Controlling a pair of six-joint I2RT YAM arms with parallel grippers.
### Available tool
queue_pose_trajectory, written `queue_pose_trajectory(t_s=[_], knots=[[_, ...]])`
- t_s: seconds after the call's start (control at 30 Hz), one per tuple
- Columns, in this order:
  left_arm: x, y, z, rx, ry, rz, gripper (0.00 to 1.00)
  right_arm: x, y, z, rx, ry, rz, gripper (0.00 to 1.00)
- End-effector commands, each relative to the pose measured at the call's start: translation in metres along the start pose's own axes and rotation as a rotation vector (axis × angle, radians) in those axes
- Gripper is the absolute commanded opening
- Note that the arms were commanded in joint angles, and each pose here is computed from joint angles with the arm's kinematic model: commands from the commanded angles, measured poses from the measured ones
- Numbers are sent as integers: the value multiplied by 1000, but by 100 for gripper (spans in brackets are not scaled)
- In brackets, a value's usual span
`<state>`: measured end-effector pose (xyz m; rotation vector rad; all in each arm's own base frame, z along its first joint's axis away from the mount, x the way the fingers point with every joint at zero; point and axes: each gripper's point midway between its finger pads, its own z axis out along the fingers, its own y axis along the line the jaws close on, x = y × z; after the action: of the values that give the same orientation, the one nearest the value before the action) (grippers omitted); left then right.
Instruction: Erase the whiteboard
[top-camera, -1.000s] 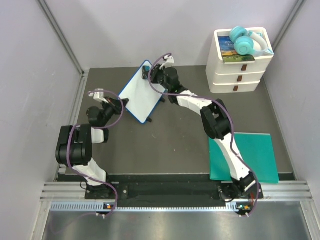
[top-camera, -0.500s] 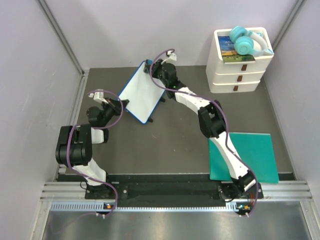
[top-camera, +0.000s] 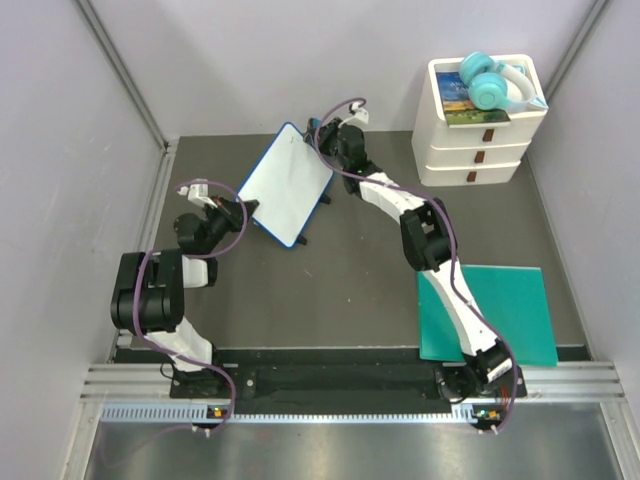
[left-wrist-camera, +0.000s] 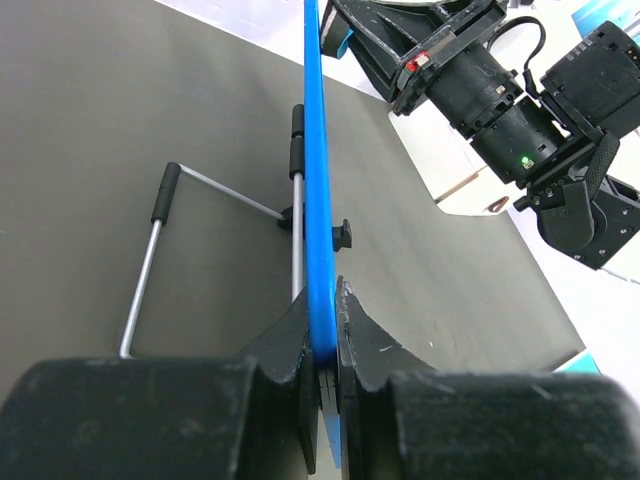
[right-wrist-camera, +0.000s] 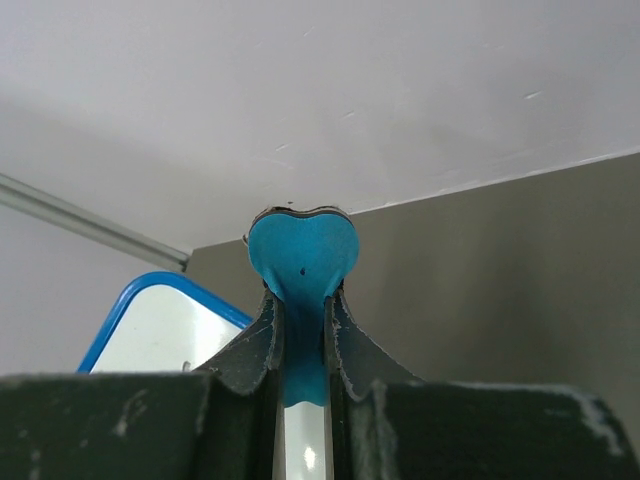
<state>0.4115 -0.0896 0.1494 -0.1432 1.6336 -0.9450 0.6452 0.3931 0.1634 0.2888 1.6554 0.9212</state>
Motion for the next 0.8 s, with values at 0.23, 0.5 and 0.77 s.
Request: queue_pose_trajectory(t_s=[0.23,0.5,0.77], knots=[[83,-18,-20,117,297,32,0,16,137,-27,-256,21,-96,0],[86,-18,-23,113,306,43,0,24,137,-20,-211,-67,-142,0],[94,-24,-23,131,327,47,0,20,29,4,19,-63,11,0]])
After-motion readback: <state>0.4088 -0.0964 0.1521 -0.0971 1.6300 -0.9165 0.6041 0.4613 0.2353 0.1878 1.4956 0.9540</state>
